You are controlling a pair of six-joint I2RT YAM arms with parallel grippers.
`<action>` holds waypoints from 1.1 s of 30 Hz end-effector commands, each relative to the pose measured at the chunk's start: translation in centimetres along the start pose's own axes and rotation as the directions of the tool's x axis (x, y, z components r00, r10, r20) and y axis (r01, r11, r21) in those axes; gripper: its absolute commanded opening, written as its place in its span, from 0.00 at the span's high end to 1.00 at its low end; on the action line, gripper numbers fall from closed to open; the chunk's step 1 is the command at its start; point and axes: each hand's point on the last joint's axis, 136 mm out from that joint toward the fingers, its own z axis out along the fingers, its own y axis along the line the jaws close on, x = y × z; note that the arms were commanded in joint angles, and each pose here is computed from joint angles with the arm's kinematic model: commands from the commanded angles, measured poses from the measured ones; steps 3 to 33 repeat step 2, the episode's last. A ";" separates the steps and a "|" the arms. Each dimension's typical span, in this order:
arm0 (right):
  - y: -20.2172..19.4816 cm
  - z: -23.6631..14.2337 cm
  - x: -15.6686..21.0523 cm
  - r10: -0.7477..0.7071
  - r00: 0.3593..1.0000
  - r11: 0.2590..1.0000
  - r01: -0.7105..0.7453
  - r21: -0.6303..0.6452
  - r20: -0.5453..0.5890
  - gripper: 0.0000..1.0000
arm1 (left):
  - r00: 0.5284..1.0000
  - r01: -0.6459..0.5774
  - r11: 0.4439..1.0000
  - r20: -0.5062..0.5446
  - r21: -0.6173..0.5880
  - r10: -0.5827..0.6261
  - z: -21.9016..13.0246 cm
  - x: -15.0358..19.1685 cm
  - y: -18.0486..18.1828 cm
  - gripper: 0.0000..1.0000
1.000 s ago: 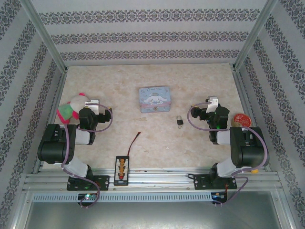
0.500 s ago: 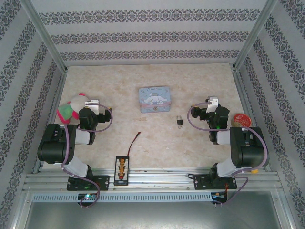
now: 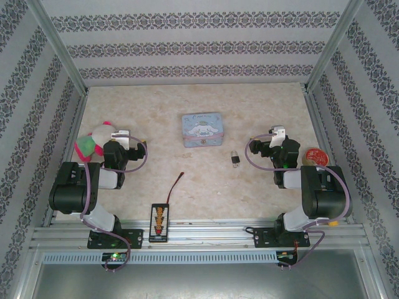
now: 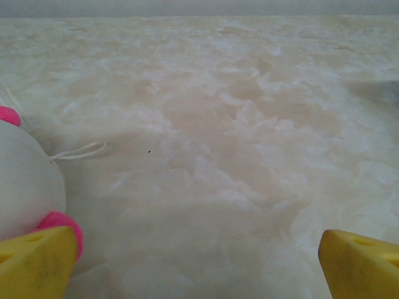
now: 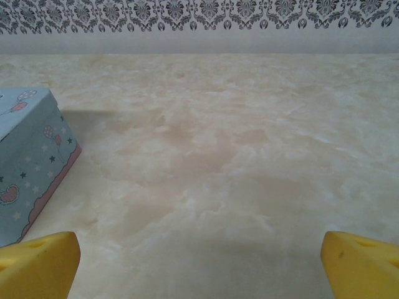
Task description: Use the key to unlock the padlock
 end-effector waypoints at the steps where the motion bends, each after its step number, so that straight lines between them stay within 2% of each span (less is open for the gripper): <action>1: 0.6 0.3 -1.1 -0.027 0.999 0.999 0.028 -0.026 0.032 0.02 | 0.999 0.003 1.000 0.043 -0.006 -0.003 0.2 -1.4 0.3 0.01; 33: 0.6 0.3 -1.0 -0.025 0.999 0.999 0.026 -0.026 0.031 0.02 | 0.999 0.002 1.000 0.044 -0.005 -0.002 0.2 -1.4 0.3 0.01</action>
